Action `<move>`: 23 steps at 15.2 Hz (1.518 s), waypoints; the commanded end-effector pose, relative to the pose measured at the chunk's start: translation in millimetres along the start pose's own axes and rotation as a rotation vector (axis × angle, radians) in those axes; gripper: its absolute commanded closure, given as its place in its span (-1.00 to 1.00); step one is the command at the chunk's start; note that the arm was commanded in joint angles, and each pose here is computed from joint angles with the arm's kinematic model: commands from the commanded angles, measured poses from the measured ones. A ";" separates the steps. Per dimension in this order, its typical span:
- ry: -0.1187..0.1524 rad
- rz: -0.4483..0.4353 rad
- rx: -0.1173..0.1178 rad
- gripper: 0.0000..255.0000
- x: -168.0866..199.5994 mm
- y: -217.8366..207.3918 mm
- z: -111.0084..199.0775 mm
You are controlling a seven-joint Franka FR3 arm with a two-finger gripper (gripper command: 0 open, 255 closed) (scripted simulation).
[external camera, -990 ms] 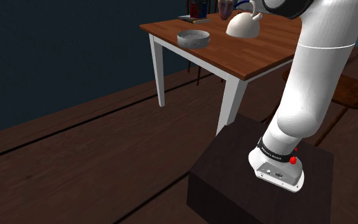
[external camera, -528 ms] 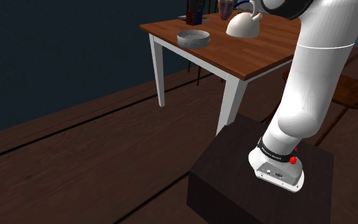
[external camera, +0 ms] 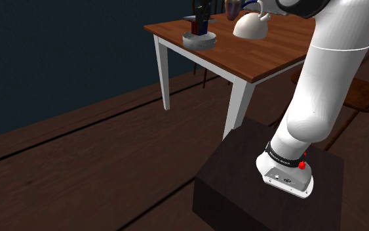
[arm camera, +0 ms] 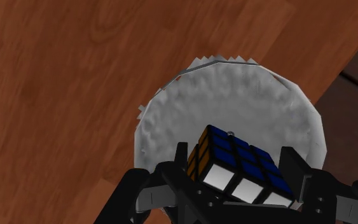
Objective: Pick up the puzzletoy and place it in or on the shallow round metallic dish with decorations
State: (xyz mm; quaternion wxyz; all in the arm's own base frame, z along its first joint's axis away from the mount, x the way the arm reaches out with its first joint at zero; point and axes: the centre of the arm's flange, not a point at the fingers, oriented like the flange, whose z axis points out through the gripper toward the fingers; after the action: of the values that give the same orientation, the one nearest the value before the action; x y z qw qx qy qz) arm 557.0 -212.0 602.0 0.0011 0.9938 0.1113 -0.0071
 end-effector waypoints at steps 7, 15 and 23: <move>0.001 0.000 0.000 1.00 -0.1 0.1 1.9; 0.001 0.000 0.000 -1.00 -0.1 0.1 -24.5; 0.001 0.000 0.000 -1.00 -0.1 0.1 -48.1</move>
State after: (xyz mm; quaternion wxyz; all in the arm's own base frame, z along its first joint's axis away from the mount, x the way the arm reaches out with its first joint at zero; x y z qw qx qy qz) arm 557.5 -211.9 650.0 0.0013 0.9938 0.1113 -0.0066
